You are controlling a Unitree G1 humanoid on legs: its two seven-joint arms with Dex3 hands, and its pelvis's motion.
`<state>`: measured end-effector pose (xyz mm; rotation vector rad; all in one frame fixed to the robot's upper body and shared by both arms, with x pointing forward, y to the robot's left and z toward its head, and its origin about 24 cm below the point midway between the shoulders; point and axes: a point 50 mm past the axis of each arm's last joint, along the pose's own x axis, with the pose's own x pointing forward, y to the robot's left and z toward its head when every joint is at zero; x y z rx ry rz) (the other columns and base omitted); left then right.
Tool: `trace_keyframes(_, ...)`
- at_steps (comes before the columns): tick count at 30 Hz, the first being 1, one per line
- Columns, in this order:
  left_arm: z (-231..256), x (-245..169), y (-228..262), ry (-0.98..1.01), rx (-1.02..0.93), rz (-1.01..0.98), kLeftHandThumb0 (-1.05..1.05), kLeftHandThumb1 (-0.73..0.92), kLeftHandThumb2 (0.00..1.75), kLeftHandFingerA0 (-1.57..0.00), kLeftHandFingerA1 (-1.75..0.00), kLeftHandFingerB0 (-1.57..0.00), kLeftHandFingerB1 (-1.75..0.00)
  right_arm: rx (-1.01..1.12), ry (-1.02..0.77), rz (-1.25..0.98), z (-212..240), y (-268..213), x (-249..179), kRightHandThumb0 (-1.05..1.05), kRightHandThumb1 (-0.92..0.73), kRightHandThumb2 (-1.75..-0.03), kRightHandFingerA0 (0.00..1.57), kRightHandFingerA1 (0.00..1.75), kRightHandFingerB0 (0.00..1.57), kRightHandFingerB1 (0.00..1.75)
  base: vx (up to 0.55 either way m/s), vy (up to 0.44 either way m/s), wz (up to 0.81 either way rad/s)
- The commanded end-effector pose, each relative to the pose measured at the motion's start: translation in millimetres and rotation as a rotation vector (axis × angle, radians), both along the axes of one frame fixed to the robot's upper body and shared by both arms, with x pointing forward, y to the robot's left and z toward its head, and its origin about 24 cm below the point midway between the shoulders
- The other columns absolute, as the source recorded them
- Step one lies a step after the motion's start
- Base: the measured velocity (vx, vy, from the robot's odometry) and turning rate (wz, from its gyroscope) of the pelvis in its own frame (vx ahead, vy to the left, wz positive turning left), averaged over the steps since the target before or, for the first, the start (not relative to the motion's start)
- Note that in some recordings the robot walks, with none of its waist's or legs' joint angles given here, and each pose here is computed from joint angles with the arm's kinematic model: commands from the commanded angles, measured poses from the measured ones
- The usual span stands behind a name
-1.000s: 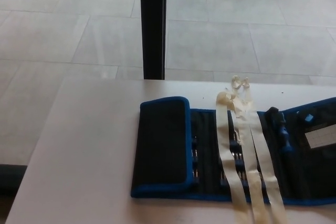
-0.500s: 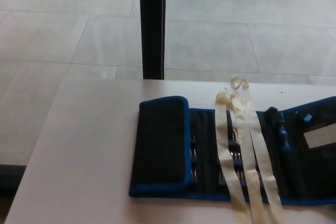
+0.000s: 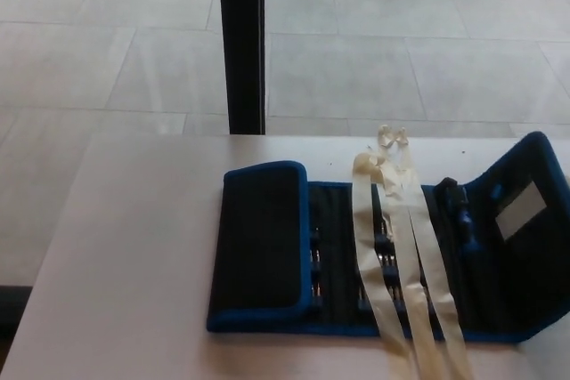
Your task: The robot uses its right hand to lift an edge of the toolkit kept in middle of the desk and make one fold in it
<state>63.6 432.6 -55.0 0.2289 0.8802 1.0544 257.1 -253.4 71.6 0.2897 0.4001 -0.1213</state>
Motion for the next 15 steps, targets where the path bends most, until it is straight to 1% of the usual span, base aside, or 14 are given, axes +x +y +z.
trace_keyframes(1,6,-1,6,0.009,0.036,0.003,-0.66,0.78,0.63,-0.65,-0.9,-0.69,-0.66,-0.151,-0.157,0.073,12,21,-4,-0.59,-0.85,-0.63,0.33,0.47,0.26,0.42,0.0,0.0,0.0)
trace_keyframes(3,6,-1,6,-0.004,0.03,0.013,-0.66,0.78,0.64,-0.65,-0.87,-0.67,-0.66,-0.204,-0.198,0.104,15,28,-5,-0.61,-0.84,-0.64,0.33,0.46,0.26,0.41,0.0,0.0,0.0)
trace_keyframes(4,6,0,5,-0.004,0.03,0.01,-0.65,0.78,0.63,-0.67,-0.92,-0.7,-0.68,-0.231,-0.227,0.126,16,30,-5,-0.63,-0.85,-0.64,0.3,0.46,0.25,0.42,0.0,0.0,0.0)
trace_keyframes(5,6,1,5,-0.001,0.027,0.01,-0.66,0.78,0.63,-0.7,-0.9,-0.72,-0.67,-0.316,-0.271,0.157,17,36,-5,-0.69,-0.84,-0.64,0.33,0.46,0.28,0.43,0.0,0.0,0.0)
trace_keyframes(6,5,2,5,-0.003,0.023,0.01,-0.65,0.78,0.63,-0.68,-0.82,-0.71,-0.65,-0.361,-0.288,0.179,16,39,-5,-0.71,-0.84,-0.64,0.32,0.47,0.27,0.43,0.0,0.0,0.0)
trace_keyframes(7,5,2,5,-0.004,0.022,0.01,-0.65,0.78,0.63,-0.68,-0.82,-0.71,-0.65,-0.368,-0.29,0.185,16,40,-5,-0.71,-0.84,-0.64,0.32,0.47,0.27,0.43,0.0,0.0,0.0)
trace_keyframes(8,5,2,5,-0.005,0.02,0.01,-0.66,0.78,0.63,-0.69,-0.88,-0.71,-0.64,-0.375,-0.28,0.196,12,41,-5,-0.72,-0.85,-0.64,0.32,0.48,0.27,0.44,0.0,0.0,0.0)
trace_keyframes(11,5,1,5,-0.004,0.019,0.015,-0.67,0.78,0.63,-0.69,-0.82,-0.71,-0.64,-0.402,-0.237,0.209,5,42,-4,-0.69,-0.87,-0.64,0.33,0.49,0.28,0.44,0.0,0.0,0.02)
trace_keyframes(12,7,3,6,0.018,0.041,-0.004,-0.61,0.64,1.07,-0.76,-0.94,-0.68,-0.75,-0.441,-0.195,0.22,-3,39,-5,-0.68,-0.88,-0.65,0.32,0.49,0.26,0.45,0.0,0.0,0.0)
trace_keyframes(13,7,3,6,0.01,0.031,-0.001,-0.67,0.78,0.63,-0.74,-0.94,-0.7,-0.65,-0.468,-0.17,0.231,-8,37,-4,-0.68,-0.88,-0.65,0.33,0.5,0.28,0.45,0.0,0.0,0.0)
trace_keyframes(14,7,2,6,-0.003,0.032,0.002,-0.66,0.78,0.63,-0.73,-1.14,-0.7,-0.67,-0.508,-0.153,0.243,-14,34,-4,-0.7,-0.87,-0.65,0.34,0.5,0.3,0.45,0.0,0.0,0.0)
trace_keyframes(15,7,2,6,-0.003,0.032,0.002,-0.66,0.78,0.63,-0.73,-1.14,-0.7,-0.67,-0.51,-0.154,0.244,-14,34,-4,-0.7,-0.87,-0.65,0.34,0.5,0.3,0.45,0.0,0.0,0.0)
